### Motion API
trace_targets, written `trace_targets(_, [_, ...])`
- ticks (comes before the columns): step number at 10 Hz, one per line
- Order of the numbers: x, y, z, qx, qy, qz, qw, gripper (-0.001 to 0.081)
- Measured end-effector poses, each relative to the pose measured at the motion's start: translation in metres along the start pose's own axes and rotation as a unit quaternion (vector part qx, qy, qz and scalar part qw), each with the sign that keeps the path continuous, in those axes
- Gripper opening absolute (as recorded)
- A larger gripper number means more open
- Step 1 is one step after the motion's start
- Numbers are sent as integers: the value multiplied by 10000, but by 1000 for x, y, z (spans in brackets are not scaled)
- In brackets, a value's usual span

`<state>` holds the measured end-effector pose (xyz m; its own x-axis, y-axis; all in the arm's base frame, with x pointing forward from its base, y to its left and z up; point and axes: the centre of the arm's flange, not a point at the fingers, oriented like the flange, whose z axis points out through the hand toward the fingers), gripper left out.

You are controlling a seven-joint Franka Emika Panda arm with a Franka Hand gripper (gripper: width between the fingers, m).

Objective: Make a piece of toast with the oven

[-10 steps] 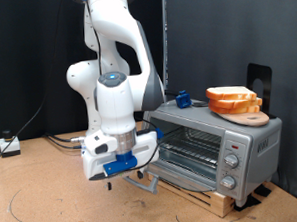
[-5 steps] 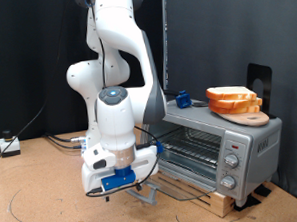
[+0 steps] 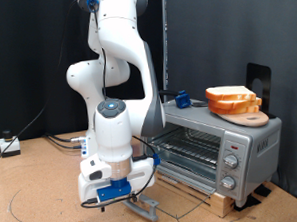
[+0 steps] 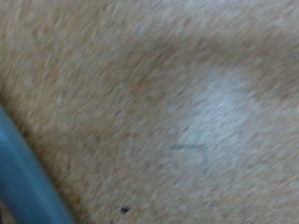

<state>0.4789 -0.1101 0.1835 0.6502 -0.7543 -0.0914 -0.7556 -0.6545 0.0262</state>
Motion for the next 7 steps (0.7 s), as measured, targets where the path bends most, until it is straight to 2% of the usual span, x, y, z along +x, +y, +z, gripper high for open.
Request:
trace_targets(2, [17,6,-11,178,66,16,9998,807])
trace_targets(3, [23,10,-19,256,-21,-51,9997,807])
trace_targets(6, [23,22,-53,506,-428,-462,9967,807])
trace_targets(7, [23,22,-51,474,-410,-424,9971,807])
